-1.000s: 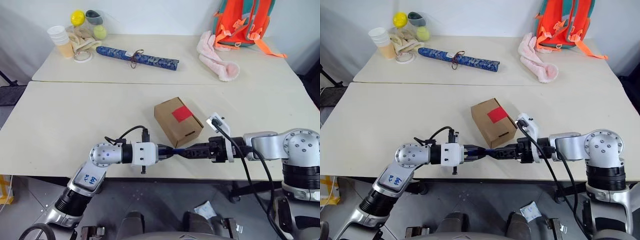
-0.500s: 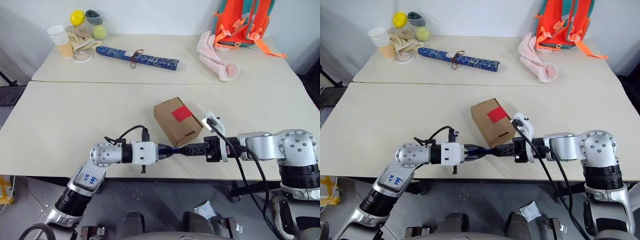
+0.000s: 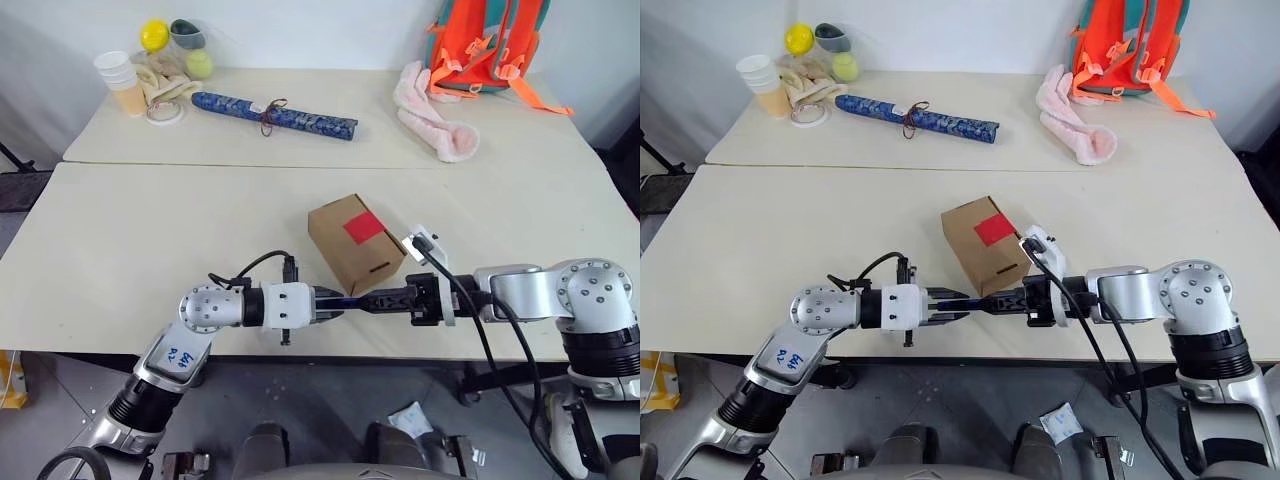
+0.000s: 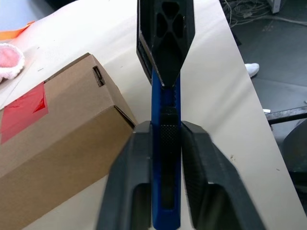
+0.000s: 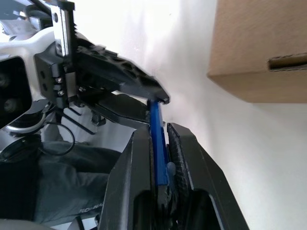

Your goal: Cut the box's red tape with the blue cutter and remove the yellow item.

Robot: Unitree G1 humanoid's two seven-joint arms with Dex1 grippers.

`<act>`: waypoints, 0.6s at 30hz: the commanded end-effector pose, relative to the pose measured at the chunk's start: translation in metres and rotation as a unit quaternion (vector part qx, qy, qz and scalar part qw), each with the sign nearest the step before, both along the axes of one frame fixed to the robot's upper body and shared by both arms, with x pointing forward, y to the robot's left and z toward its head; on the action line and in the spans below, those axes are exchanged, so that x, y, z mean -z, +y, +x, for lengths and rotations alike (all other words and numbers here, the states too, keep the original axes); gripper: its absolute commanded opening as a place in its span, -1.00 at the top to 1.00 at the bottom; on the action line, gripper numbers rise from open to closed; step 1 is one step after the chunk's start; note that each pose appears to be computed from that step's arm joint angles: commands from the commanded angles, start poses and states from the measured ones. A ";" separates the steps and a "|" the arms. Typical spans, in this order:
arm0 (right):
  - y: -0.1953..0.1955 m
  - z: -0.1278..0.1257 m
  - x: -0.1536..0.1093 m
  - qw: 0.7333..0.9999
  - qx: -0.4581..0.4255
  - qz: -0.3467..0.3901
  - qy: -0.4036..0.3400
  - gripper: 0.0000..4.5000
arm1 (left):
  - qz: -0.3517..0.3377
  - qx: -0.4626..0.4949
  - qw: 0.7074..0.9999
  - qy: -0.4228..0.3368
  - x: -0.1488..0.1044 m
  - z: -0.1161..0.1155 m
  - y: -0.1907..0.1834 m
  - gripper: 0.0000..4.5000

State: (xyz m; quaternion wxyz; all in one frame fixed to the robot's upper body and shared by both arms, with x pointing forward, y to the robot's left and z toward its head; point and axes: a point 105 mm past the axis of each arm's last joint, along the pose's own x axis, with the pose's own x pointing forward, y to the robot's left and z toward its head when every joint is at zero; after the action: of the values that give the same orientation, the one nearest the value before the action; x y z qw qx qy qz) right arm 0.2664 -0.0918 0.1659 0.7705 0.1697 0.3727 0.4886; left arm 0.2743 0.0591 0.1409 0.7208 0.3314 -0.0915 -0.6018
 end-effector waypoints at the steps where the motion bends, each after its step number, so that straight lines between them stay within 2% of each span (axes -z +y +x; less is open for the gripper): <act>1: -0.004 -0.012 -0.022 0.999 -0.034 0.034 -0.010 0.94 | -0.047 -0.002 0.999 0.014 -0.021 -0.009 0.011 -0.03; 2: -0.009 -0.019 -0.031 0.998 -0.048 0.043 -0.013 0.94 | -0.069 -0.002 0.997 0.042 -0.027 -0.015 0.019 -0.15; 5: -0.027 -0.038 -0.054 0.994 -0.078 0.075 -0.026 0.94 | -0.093 0.003 0.987 0.128 -0.036 -0.034 0.044 -0.17; 8: -0.051 -0.055 -0.068 0.993 -0.089 0.076 -0.029 0.94 | -0.105 -0.037 0.979 0.170 -0.040 -0.033 0.068 -0.17; 10: -0.071 -0.060 -0.069 0.997 -0.063 0.043 -0.028 0.94 | -0.126 -0.061 0.969 0.203 -0.043 -0.029 0.082 -0.17; 13: -0.104 -0.054 -0.066 0.999 0.007 -0.007 -0.050 0.94 | -0.167 -0.084 0.958 0.216 -0.046 -0.015 0.093 0.09; 15: -0.126 -0.043 -0.069 0.994 0.058 -0.024 -0.086 0.94 | -0.182 -0.087 0.956 0.211 -0.049 -0.003 0.089 0.36; 18: -0.138 -0.024 -0.082 0.982 0.083 -0.043 -0.166 0.94 | -0.196 -0.088 0.958 0.192 -0.056 0.021 0.075 0.78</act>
State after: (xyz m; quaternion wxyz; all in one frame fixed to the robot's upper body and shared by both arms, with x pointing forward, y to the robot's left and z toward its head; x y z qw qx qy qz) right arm 0.2332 -0.2252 0.2268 0.8417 0.1268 0.3033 0.4283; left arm 0.2871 0.1417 0.1900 0.8264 0.0533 -0.0209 -0.5602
